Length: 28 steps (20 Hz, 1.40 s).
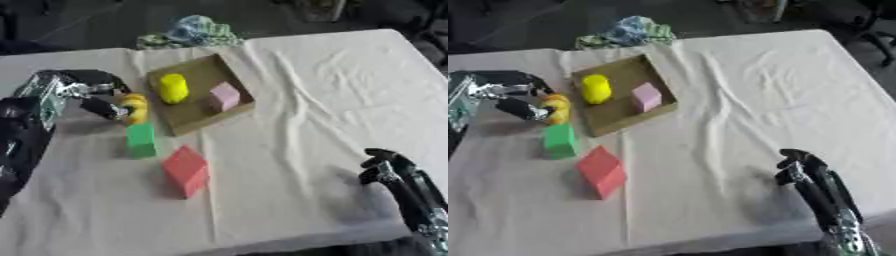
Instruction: Pick up objects on the table and place them in the box.
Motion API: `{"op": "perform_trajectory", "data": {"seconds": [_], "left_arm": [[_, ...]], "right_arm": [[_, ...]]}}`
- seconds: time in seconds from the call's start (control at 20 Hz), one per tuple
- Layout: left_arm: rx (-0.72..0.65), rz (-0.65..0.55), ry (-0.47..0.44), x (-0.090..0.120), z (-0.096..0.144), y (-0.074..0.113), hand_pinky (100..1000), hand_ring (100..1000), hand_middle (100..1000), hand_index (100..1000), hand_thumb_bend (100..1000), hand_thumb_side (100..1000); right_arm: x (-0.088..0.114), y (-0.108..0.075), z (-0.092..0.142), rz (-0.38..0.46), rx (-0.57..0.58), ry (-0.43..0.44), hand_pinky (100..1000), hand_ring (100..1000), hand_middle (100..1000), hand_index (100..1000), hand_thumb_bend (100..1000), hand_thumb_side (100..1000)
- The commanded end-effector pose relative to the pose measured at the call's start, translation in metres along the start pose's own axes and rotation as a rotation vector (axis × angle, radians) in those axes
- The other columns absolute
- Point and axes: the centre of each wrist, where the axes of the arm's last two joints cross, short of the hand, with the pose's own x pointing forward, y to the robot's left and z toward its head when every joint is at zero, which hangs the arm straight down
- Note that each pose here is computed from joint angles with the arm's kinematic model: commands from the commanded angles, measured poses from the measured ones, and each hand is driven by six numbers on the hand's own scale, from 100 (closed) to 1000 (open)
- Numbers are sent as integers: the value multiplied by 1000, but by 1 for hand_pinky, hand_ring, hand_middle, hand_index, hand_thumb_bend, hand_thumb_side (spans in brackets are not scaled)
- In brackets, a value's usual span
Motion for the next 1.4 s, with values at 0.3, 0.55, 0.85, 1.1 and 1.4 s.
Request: {"op": "perform_trajectory", "data": {"seconds": [0.3,0.55,0.85,1.1,1.4], "left_arm": [[180,-89,-84,5,20,49,590,447,443,593,100,271],[402,-101,-158,24,42,103,610,464,454,608,100,253],[460,-163,-275,70,19,113,656,514,496,651,100,252],[407,-205,-333,92,-8,88,681,552,527,677,100,262],[322,-253,-314,90,-20,70,709,597,570,712,114,285]], "right_arm": [[4,-6,-2,19,-3,-13,517,520,538,745,100,660],[4,-6,-3,21,3,-14,517,520,538,745,100,657],[4,-2,-4,15,19,-16,518,520,538,745,100,659],[5,-1,-6,9,24,-23,518,519,538,745,100,655],[6,-1,-7,8,22,-28,519,519,538,745,100,655]]}}
